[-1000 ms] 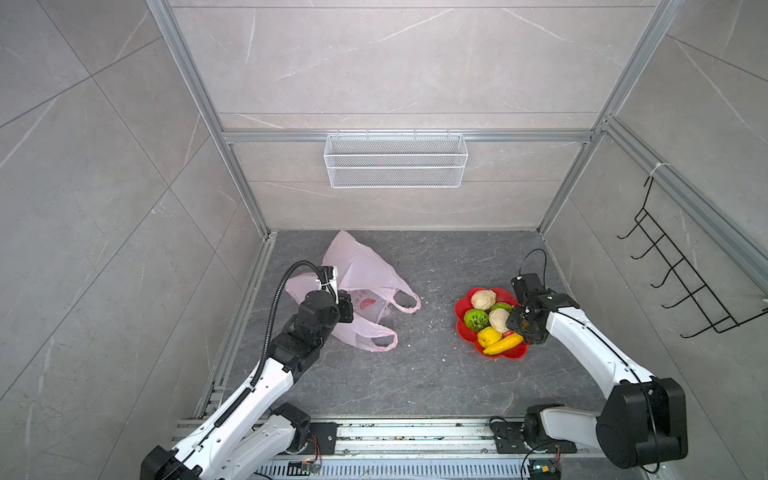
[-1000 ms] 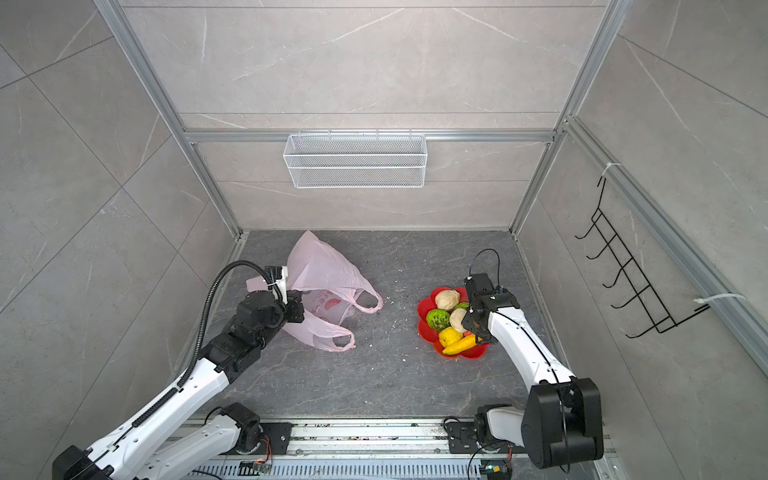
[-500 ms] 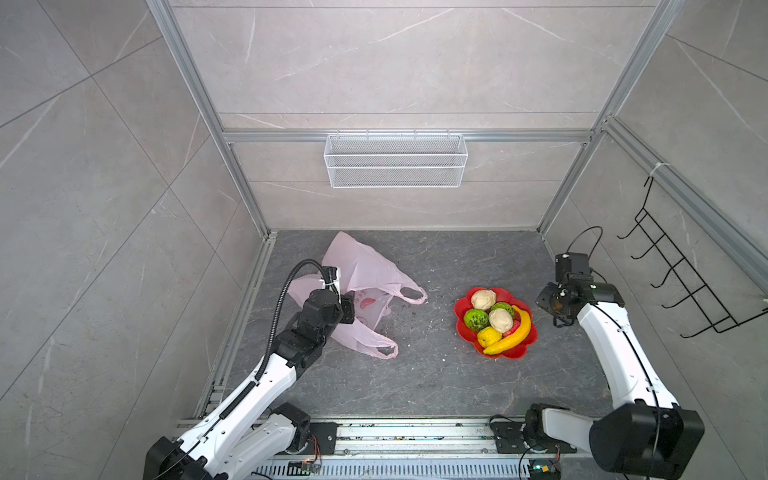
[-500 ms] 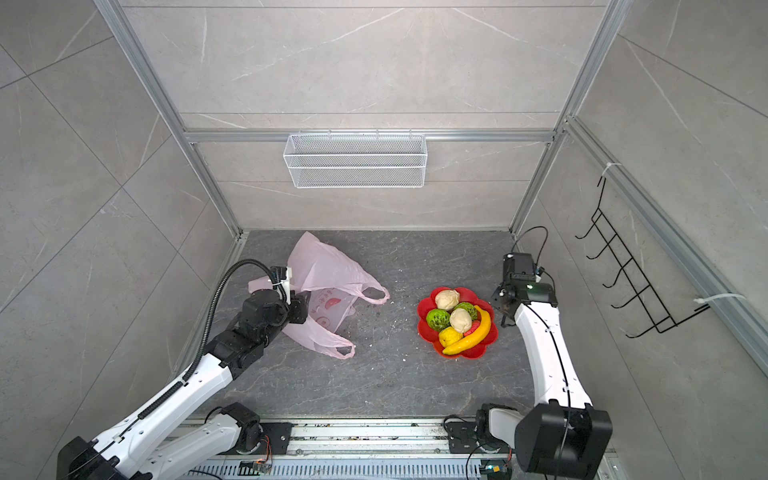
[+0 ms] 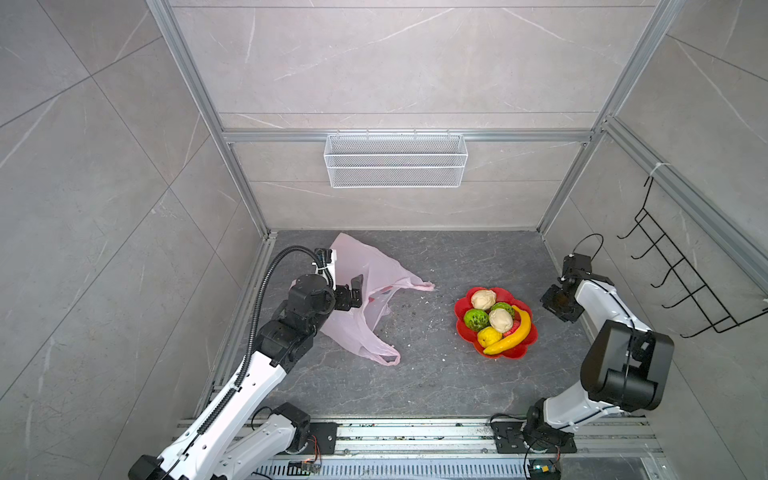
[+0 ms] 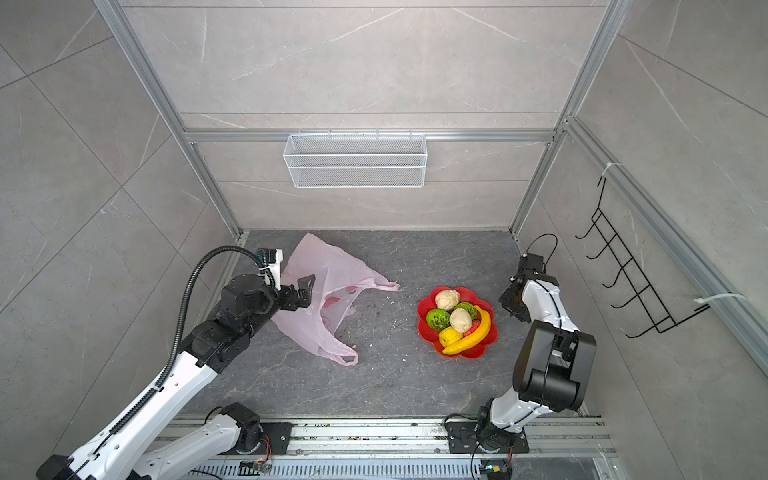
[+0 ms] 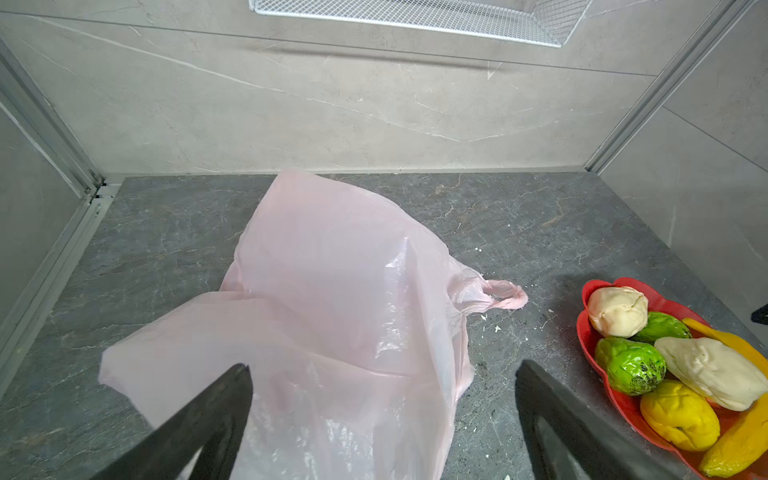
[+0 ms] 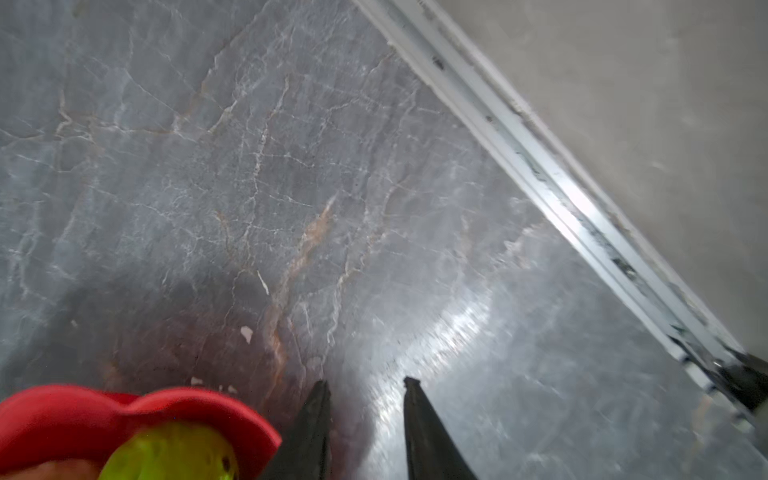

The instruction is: Take the fake fruits out of the plastic bag

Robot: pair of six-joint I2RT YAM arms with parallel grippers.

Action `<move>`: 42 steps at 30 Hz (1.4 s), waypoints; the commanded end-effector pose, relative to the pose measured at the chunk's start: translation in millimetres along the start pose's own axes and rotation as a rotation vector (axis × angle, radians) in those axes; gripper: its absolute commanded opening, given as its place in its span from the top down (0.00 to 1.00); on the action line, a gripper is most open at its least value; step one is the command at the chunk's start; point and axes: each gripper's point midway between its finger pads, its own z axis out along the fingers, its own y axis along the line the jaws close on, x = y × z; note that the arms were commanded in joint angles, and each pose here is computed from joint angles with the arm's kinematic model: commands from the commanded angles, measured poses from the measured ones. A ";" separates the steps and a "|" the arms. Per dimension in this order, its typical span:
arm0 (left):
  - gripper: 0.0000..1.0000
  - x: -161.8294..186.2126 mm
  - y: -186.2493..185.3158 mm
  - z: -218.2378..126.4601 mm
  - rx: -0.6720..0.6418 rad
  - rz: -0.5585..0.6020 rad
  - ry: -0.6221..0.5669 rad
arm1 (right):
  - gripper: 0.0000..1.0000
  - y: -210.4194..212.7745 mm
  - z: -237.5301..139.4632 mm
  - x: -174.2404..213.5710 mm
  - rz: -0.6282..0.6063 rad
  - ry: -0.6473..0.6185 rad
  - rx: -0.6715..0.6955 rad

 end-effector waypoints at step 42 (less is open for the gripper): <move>0.00 12.9 66.6 -62.4 -0.279 0.016 -0.122 | 0.64 140.2 4.5 74.7 -0.050 0.039 -0.157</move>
